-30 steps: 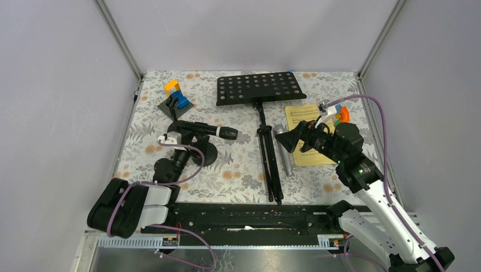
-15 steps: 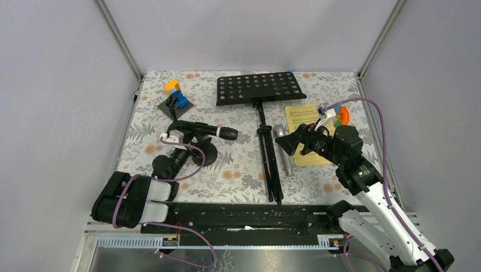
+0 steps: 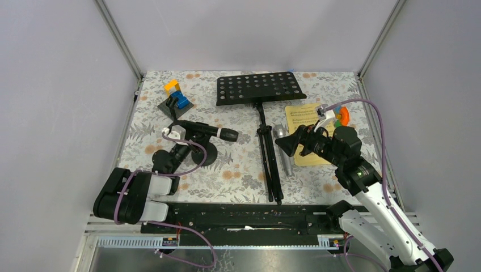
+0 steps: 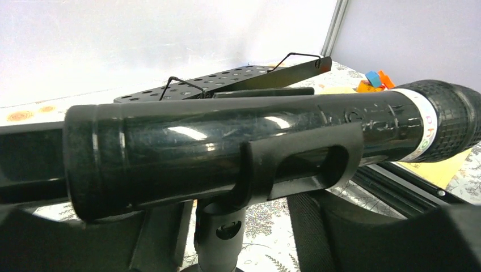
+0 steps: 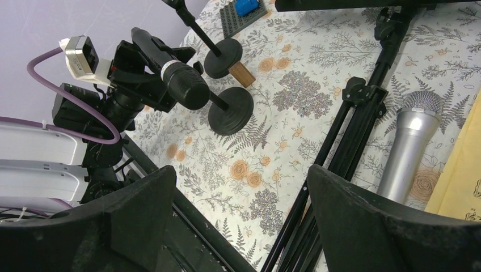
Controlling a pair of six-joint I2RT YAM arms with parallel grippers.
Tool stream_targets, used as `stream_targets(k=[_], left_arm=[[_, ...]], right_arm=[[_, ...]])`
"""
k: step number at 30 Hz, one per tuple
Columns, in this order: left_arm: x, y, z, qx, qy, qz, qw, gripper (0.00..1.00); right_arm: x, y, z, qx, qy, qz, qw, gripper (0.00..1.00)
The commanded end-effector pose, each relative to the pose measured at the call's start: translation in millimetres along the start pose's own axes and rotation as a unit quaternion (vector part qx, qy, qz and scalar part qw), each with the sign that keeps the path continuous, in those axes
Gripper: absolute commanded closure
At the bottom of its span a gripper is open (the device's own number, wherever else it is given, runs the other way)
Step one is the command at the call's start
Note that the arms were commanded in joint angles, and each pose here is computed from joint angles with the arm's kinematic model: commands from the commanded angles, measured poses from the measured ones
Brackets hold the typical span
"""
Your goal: Pack up the instrument practice props
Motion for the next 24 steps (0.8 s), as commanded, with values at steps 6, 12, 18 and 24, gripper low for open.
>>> stream_targets(k=[6,12,18,24], left_arm=[[-22,-13,-5,0.052,-0.027,-0.052,0.997,0.67],[-20,-13,-11,0.072,0.022,-0.043,0.996,1.00],[-19,-10,-23,0.059,0.083,-0.042,0.994,1.00],[-32,-1,-39,-0.006,0.094,-0.082,0.992,1.00]], right_arm=[[-1,2,3,-0.016,0.000,-0.011,1.000,0.07],[-1,-1,9,-0.042,-0.013,-0.010,0.999,0.07],[-19,-14,19,-0.086,-0.120,-0.092,0.985,0.08],[-19,-47,35,-0.144,-0.289,-0.137,0.936,0.08]])
Point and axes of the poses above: each gripper's point midway between its finger pads, its own y axis back along the fingers, its own z axis along the line the jaws close on, x = y × z, the point moved 6 cm from there along y, back along the fingers, and after that the axes turned 7 degrees about -y, right-handed, at the moved point
